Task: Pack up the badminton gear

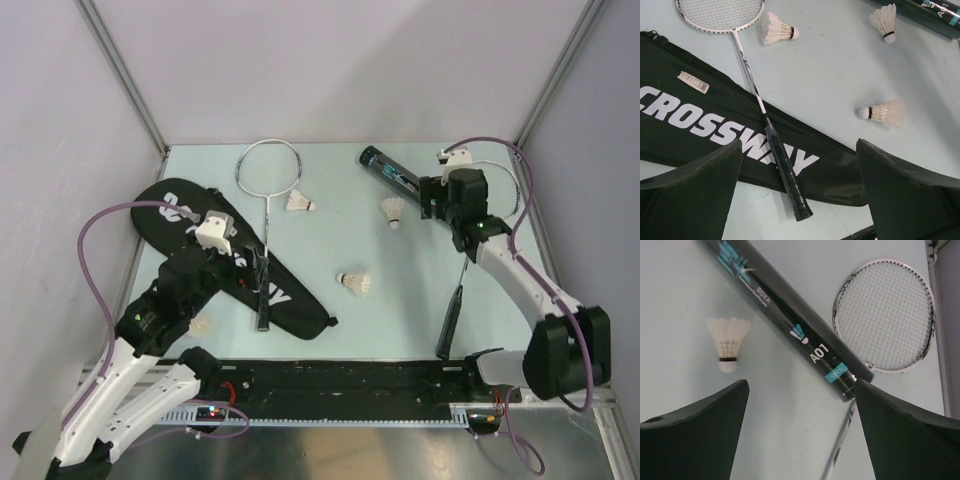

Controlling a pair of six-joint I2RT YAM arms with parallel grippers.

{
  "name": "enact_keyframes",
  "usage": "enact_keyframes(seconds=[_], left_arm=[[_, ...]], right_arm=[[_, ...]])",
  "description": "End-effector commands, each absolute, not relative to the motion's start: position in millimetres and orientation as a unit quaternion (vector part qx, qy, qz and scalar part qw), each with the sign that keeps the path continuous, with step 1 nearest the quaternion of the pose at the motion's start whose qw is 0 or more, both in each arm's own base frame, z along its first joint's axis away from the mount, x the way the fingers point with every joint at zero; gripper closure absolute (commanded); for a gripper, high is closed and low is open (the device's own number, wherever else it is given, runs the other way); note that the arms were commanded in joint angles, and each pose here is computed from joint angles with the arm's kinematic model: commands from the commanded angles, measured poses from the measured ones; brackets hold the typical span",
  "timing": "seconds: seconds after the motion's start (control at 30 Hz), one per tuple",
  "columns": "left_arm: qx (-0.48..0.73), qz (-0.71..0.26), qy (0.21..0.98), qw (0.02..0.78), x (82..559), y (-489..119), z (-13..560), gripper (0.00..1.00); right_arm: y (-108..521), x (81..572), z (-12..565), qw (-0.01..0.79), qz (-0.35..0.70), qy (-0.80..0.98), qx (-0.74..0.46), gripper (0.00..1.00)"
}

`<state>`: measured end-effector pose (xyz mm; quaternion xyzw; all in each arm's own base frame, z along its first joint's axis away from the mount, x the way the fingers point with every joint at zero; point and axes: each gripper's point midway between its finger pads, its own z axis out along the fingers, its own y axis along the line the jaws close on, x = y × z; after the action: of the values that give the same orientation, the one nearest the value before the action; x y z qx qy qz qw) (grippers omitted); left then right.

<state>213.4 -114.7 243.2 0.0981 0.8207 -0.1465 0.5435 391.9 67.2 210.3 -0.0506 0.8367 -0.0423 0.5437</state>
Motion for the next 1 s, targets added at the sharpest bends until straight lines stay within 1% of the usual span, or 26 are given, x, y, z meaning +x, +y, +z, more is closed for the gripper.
enact_keyframes(seconds=[0.0, 0.07, 0.13, 0.4, 0.77, 0.97], left_arm=[[0.105, -0.158, 0.812, 0.553, 215.8, -120.8, 249.4, 0.02], [0.111, -0.165, 0.813, 0.546, 214.7, -124.6, 246.8, 0.02], [0.115, -0.170, 0.815, 0.542, 214.5, -127.5, 245.5, 0.02], [0.116, -0.171, 0.813, 0.544, 213.7, -127.5, 246.2, 0.02], [0.117, -0.165, 0.814, 0.544, 215.1, -125.9, 244.9, 0.02], [0.112, -0.156, 0.812, 0.551, 216.8, -121.8, 245.3, 0.02]], right_arm=[[74.0, 416.3, 214.1, 0.530, -0.023, 0.835, -0.148, 0.08], [77.6, 419.2, 189.7, 0.493, -0.023, 0.847, -0.199, 0.08], [73.5, 425.8, 170.2, 0.468, -0.043, 0.852, -0.229, 0.07], [39.1, 456.7, 118.8, 0.382, -0.137, 0.869, -0.282, 0.03], [22.8, 487.5, 76.0, 0.325, -0.174, 0.872, -0.322, 0.03], [16.6, 501.8, 60.8, 0.312, -0.181, 0.870, -0.335, 0.05]])
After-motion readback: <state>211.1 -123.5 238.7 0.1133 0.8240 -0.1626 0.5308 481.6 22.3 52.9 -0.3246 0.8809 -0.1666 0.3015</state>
